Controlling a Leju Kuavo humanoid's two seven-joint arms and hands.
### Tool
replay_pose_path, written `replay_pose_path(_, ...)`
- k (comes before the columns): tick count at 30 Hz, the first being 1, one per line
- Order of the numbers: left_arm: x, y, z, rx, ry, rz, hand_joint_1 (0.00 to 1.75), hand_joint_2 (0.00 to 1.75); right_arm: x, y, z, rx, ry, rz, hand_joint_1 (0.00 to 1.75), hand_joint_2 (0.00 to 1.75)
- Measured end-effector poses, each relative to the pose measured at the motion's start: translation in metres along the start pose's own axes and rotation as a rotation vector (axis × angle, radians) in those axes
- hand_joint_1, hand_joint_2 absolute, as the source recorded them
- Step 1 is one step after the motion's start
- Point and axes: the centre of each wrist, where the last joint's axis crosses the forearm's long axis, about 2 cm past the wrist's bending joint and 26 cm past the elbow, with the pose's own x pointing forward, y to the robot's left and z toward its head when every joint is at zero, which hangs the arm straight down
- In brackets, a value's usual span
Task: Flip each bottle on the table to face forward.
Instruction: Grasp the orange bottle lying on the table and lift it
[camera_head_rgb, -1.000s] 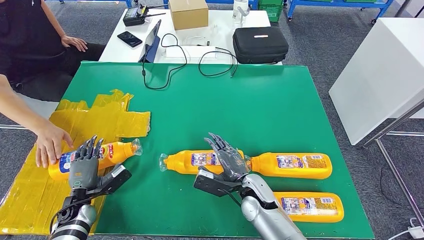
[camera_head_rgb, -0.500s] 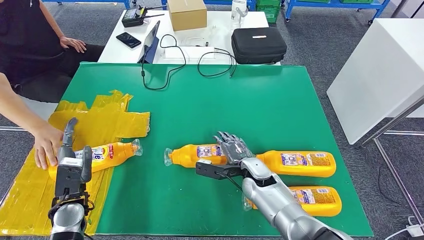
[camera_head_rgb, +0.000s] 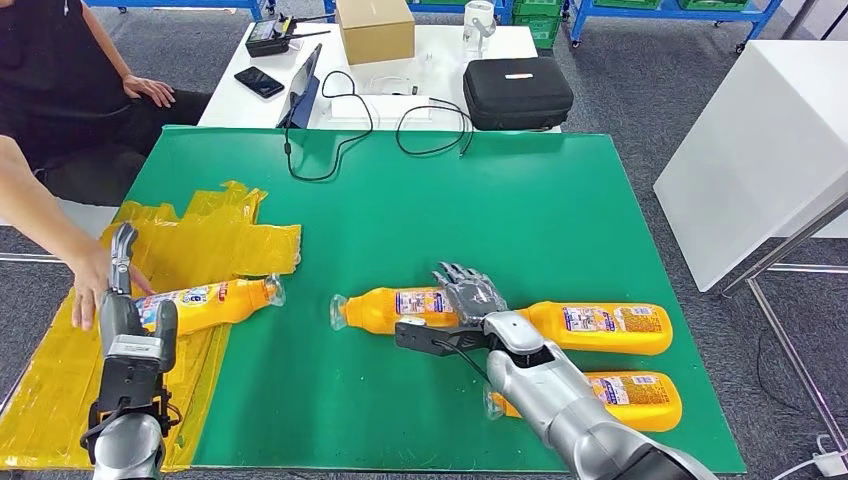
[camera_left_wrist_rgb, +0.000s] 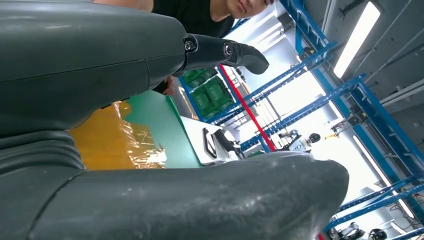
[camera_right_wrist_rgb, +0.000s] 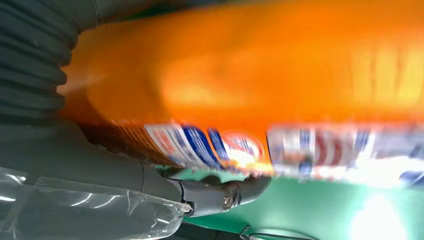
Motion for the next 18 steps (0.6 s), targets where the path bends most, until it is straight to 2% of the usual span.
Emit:
replay_pose_path(6,0.0013,-0.0005,-0.0004,0.006,0.000,0.004,0.00,0.00,-0.0016,-0.0008,0.0000,-0.006,-0.012,-0.014,1.75,1.75)
replay_pose_path(11,0.0008,0.0002,-0.0022,0.013,0.007,0.015,0.00,0.00,-0.0033,-0.0022,0.0014,-0.061,-0.058,-0.119,1.75,1.75)
replay_pose_path(18,0.0000,0.0019,-0.0046,0.022,0.005,0.015,0.00,0.00,-0.0035,-0.0026,0.0031,-0.078,-0.058,-0.151,1.75,1.75)
